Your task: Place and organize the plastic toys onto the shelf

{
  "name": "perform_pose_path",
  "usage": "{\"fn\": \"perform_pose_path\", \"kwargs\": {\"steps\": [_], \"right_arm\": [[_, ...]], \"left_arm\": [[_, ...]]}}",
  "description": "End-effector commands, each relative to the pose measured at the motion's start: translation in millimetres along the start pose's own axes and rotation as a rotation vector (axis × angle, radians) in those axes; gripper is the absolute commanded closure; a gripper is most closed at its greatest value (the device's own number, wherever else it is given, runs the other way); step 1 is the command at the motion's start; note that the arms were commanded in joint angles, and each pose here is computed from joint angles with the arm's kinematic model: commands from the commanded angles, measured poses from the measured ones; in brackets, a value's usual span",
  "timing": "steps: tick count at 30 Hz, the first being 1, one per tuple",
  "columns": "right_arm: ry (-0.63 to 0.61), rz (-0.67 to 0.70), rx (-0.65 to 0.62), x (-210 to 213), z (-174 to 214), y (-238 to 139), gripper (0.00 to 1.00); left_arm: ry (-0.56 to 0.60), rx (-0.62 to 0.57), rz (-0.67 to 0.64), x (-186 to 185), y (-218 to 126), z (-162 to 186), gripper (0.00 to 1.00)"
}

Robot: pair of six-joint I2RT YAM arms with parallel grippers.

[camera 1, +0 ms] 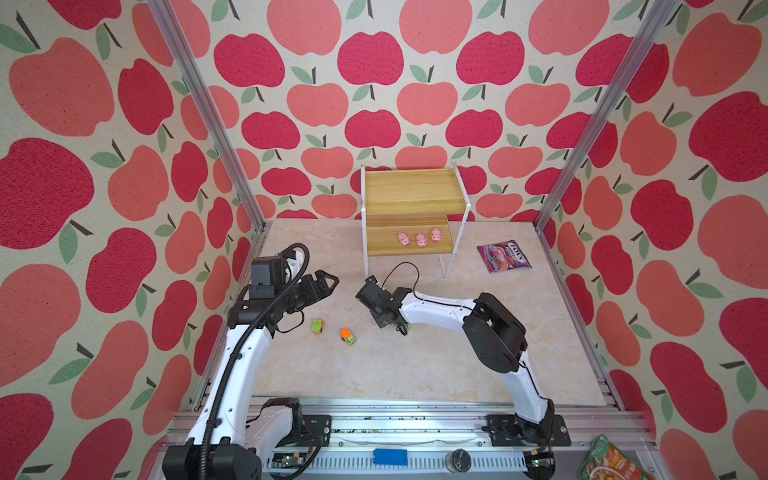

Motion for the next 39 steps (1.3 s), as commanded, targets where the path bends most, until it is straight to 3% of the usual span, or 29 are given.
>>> {"fn": "perform_pose_path", "kwargs": {"steps": [1,9,15,21,28,39], "right_arm": [[0.062,-0.07,-0.046,-9,-9,-13,0.93],[0.263,-0.37,-0.164,-15,-19,-48,0.88],[0.368,-0.608,-0.173,18,-29,-56,0.86],[0.438,-0.738,-0.158,45,-40,-46,0.83],[0.478,-0.771,-0.111,57,-40,-28,0.81],[0.484,-0.685,-0.075,39,-21,4,0.72]], "left_arm": [[0.035,-0.021,0.001,-1,-1,-1,0.1],[0.034,-0.02,0.003,-1,-1,-1,0.1],[0.035,-0.024,-0.001,0,-1,-2,0.1],[0.039,-0.029,-0.006,0,-3,-2,0.1],[0.045,-0.034,-0.009,-1,-5,-3,0.1],[0.061,-0.04,-0.015,-2,-7,-2,0.1]]}}
Point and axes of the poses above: each gripper's point midway between its finger pads, its own y axis out along the fingers, its own x axis along the line the jaws close on, z = x × y, the point moved 2 cm from there along -y, back along the fingers, and after that the axes turned 11 degrees about y, right-handed, at the moved point
